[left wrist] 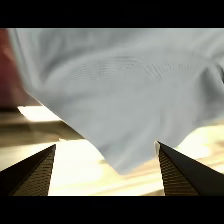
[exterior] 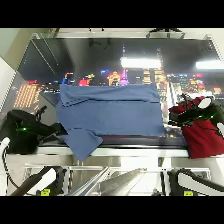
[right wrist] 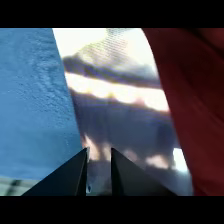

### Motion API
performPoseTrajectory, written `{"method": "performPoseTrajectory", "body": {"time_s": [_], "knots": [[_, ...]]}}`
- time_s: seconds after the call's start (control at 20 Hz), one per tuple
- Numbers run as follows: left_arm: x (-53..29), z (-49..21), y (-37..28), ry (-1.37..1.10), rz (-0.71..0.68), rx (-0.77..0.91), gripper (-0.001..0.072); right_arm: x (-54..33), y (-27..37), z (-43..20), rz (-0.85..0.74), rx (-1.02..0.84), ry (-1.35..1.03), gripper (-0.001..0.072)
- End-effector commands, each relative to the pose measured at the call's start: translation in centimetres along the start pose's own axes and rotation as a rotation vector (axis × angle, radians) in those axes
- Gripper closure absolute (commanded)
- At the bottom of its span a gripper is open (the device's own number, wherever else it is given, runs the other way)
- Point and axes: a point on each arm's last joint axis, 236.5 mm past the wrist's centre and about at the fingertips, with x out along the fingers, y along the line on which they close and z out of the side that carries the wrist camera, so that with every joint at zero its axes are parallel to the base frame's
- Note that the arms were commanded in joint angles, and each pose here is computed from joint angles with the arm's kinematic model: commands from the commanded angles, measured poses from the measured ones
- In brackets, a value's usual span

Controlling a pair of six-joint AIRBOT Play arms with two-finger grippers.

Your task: Fold the shirts.

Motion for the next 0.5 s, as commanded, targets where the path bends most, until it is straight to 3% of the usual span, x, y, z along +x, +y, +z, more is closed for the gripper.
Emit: {"method": "performPoseTrajectory", "body": {"time_s": [0.0, 0.05, 0.1, 0.15, 0.35, 0.45], "knots": [[2.5, -2.5, -1.0, 0.019, -0.085, -0.060, 0.0010, -0.4, 0.0, 0.9, 0.095, 0.056, -0.050, 0.0521], [3.4, -2.8, -0.9, 0.030, -0.076, -0.057, 0.0010, -0.3, -0.1, 1.0, 0.112, 0.063, -0.052, 0.0508], [4.4, -3.0, -0.8, 0.045, -0.067, -0.053, 0.0010, -0.1, -0.3, 0.9, 0.113, 0.066, -0.043, 0.0329], [5.4, -3.1, -0.9, 0.064, -0.071, -0.057, 0.0010, 0.3, -0.3, 0.8, 0.115, 0.069, -0.032, 0.0291], [7.9, -3.9, -0.4, 0.186, -0.057, -0.066, 0.0011, 1.3, -0.5, 0.7, 0.120, 0.072, -0.008, 0.0291], [7.8, -2.7, -0.4, 0.191, -0.060, -0.060, 0.0119, 1.5, -0.2, 1.0, 0.136, 0.073, -0.016, 0.0291]]}}
